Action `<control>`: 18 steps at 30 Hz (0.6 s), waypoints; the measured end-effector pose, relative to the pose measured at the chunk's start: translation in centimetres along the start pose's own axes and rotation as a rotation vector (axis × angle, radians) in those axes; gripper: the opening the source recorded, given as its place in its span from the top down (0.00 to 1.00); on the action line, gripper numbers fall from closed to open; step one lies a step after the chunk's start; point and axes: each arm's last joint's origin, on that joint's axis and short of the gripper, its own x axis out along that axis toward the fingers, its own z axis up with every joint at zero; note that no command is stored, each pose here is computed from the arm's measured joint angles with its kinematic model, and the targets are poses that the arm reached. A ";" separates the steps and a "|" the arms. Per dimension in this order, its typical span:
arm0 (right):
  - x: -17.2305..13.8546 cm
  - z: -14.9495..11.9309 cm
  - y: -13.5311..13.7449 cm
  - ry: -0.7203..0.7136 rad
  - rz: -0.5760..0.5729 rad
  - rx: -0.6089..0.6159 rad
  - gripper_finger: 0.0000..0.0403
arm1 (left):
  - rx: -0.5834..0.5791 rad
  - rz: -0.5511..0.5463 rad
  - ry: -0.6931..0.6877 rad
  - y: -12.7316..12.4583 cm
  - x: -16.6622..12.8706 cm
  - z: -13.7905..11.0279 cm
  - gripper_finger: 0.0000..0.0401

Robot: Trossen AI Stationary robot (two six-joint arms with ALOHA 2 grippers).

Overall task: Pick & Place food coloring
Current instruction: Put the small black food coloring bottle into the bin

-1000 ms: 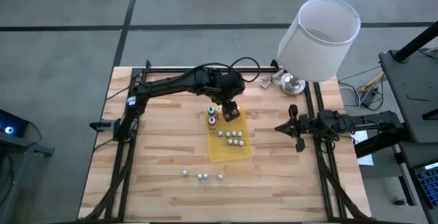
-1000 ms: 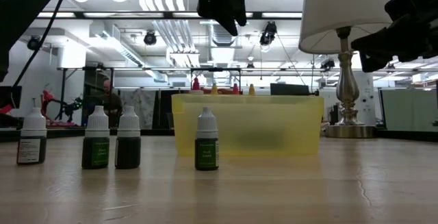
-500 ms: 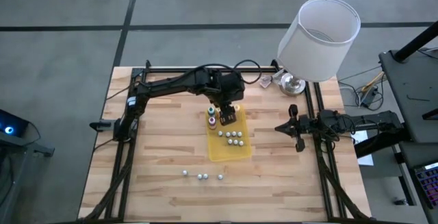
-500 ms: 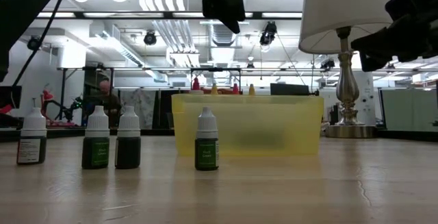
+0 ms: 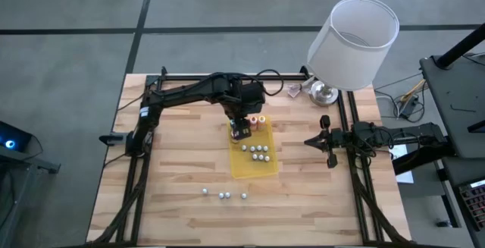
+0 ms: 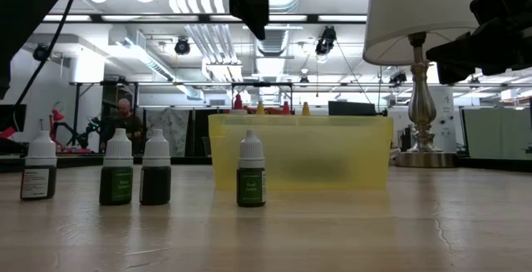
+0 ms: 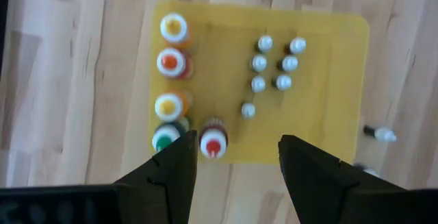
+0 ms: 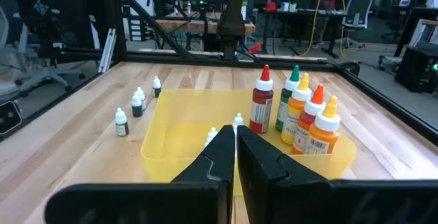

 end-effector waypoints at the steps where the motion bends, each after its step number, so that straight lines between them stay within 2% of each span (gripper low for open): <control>1: 0.0 0.0 0.0 0.000 0.000 0.000 0.98 | 0.002 0.001 0.010 -0.1 -0.2 -0.2 0.56; 12: 0.0 0.0 0.0 0.001 0.000 0.000 0.98 | 0.015 -0.023 -0.015 -2.1 -3.0 -1.7 0.56; 18: 0.0 0.0 0.0 0.000 0.000 0.000 0.98 | 0.037 -0.106 -0.017 -4.5 -3.9 -2.4 0.56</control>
